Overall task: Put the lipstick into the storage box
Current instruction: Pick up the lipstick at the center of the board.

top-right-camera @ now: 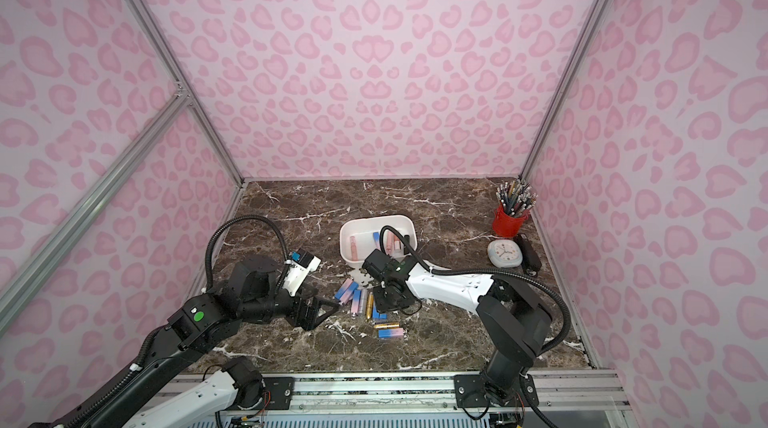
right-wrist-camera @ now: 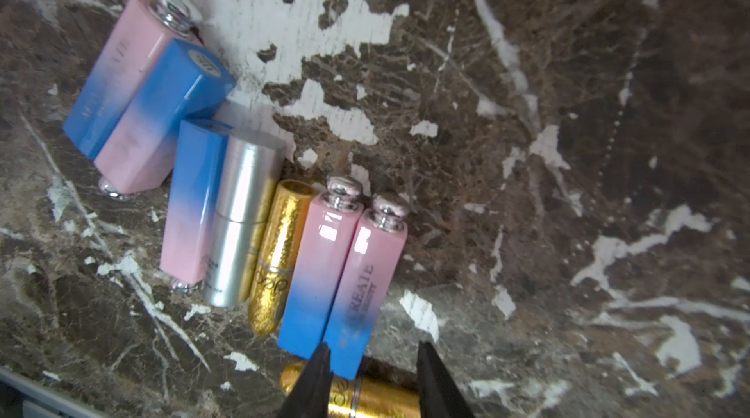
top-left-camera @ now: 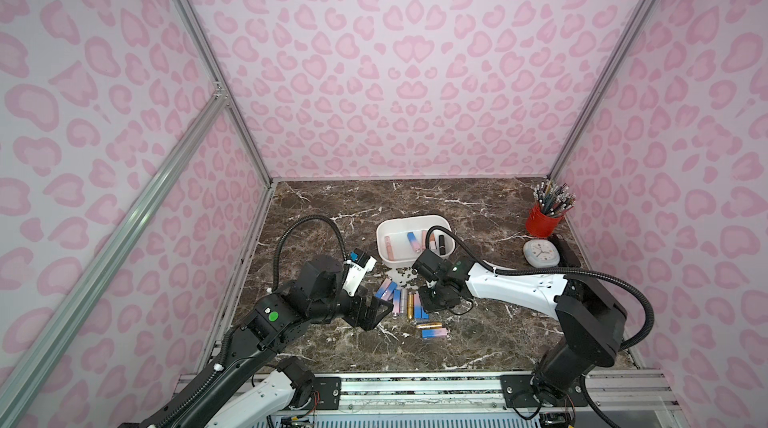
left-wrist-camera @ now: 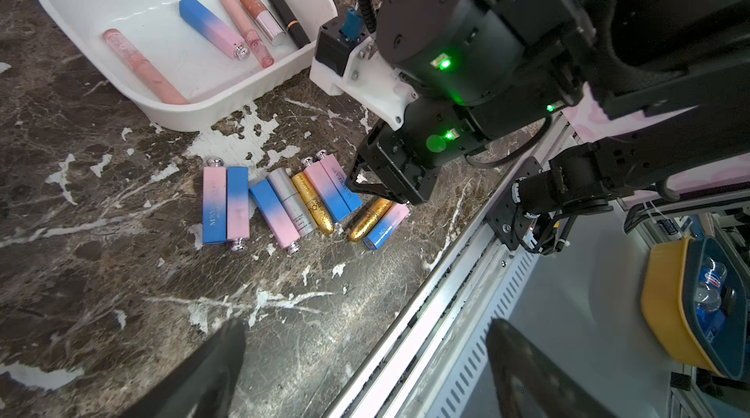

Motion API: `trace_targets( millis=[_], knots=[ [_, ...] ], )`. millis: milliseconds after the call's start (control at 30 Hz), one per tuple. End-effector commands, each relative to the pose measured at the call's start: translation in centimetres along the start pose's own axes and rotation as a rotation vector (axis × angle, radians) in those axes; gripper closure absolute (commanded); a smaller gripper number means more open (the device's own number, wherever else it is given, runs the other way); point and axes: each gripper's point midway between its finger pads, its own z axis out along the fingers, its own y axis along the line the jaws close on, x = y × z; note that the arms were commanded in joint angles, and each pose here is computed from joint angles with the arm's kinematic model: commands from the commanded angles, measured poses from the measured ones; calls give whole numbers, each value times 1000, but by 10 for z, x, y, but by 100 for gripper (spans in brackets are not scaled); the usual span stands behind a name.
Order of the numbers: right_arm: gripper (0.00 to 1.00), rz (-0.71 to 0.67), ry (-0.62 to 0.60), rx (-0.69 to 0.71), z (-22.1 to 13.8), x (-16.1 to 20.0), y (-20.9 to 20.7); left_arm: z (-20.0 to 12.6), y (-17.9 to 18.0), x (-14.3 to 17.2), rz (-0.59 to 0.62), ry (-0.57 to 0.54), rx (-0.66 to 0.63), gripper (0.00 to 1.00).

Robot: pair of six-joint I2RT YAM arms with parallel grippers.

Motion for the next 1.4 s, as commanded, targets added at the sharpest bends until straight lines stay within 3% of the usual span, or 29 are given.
trace_targets(
  millis=[0,400,967,1167,1367],
  knots=[
    [61,-5,-4,-17,8,-5,7,-4,-4,-9,7,-29,8,5],
    [64,10,51,57,28,0,-11,0,-2,-13,45,-3,-9,5],
    [67,39,77,113,24,0,-33,9,3,-10,55,3,-21,5],
    [76,26,75,142,20,-6,-34,10,5,-11,64,0,-25,5],
    [79,18,50,151,2,-13,-33,11,6,-11,63,-6,-29,5]
  ],
)
